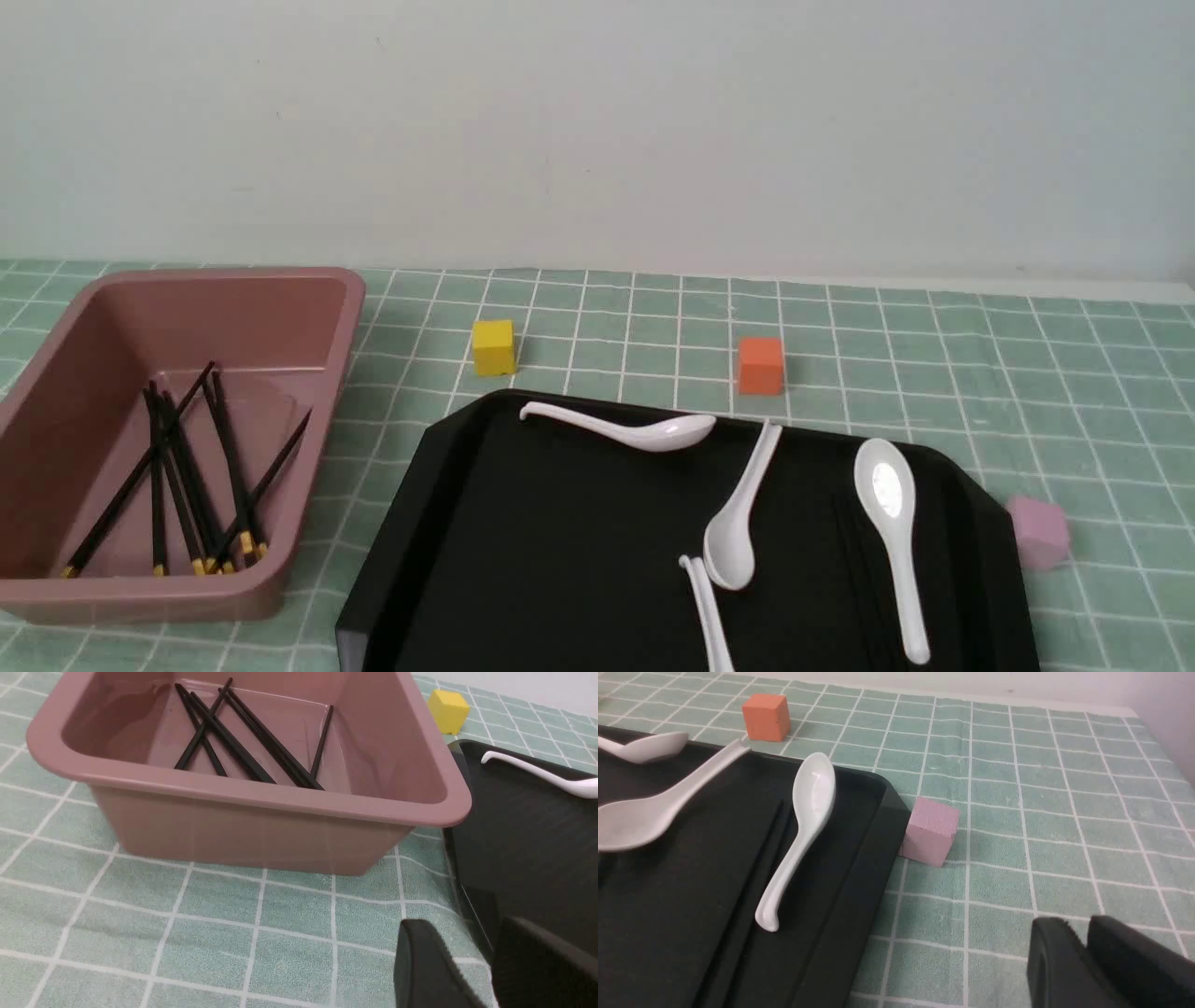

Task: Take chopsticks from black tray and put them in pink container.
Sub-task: 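Move the gripper over the chopsticks on the black tray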

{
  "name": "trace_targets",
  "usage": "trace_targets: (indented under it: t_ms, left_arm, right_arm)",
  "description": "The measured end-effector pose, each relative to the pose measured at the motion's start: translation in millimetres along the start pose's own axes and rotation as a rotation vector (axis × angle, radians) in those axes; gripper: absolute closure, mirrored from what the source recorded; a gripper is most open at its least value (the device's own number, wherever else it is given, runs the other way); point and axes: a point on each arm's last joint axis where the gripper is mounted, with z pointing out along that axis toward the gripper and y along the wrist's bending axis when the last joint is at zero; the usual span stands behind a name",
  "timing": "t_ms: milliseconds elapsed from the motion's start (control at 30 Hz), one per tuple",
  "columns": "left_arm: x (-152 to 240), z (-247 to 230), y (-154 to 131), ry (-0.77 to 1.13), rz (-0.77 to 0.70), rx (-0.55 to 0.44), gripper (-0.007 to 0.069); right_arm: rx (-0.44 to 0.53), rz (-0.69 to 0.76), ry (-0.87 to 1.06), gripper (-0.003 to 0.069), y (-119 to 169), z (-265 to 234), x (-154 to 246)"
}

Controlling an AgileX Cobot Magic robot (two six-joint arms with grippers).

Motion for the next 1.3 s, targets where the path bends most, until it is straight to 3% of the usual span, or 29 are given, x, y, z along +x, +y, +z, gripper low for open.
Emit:
trace_targets:
  t_ms: [1300]
  left_arm:
    - [0.0, 0.0, 0.0, 0.0, 0.0, 0.0, 0.0386]
  right_arm:
    - [0.0, 0.0, 0.0, 0.0484, 0.0, -0.1, -0.2]
